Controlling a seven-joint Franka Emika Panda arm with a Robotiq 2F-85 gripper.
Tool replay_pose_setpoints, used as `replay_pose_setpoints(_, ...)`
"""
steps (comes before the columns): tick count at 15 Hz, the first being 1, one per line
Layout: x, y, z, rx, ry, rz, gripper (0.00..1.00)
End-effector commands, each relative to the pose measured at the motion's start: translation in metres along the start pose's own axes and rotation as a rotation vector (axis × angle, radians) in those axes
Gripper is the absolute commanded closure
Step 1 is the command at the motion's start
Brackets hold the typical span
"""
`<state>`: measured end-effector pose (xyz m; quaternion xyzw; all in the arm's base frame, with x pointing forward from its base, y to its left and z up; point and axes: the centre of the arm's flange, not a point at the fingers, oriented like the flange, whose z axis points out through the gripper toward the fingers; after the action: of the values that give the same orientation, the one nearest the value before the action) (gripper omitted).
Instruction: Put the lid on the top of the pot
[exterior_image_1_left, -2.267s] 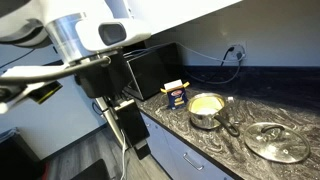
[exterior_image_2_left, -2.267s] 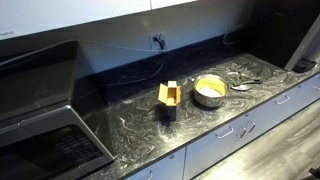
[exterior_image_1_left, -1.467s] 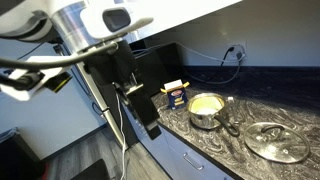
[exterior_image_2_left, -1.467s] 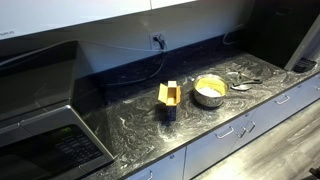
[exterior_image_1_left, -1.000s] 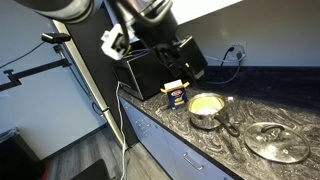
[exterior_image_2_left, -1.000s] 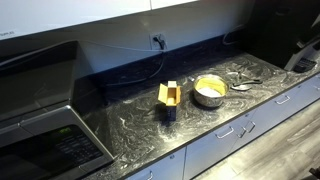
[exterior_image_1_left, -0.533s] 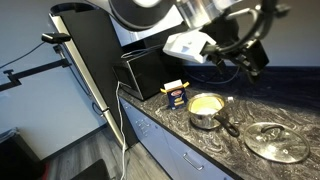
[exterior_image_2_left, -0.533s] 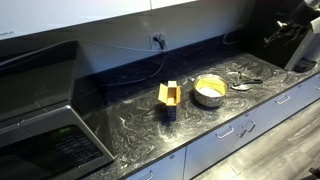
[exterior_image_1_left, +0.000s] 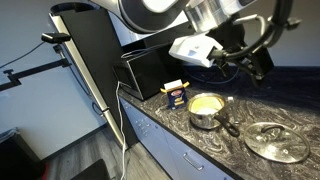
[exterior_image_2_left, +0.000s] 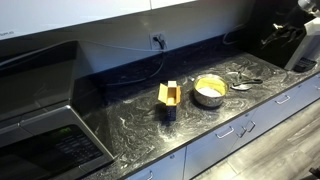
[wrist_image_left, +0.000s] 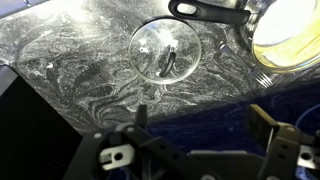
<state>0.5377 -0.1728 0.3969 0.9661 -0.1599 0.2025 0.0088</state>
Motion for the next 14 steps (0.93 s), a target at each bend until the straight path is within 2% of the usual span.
replay_pose_setpoints(1, 0.022, 0.0, 0.035, -0.004, -0.032, 0.085, 0.0)
replay_pose_setpoints(4, 0.035, 0.0, 0.074, -0.03, -0.066, 0.133, 0.0)
replay_pose_setpoints(14, 0.056, 0.007, 0.179, -0.081, -0.069, 0.217, 0.0)
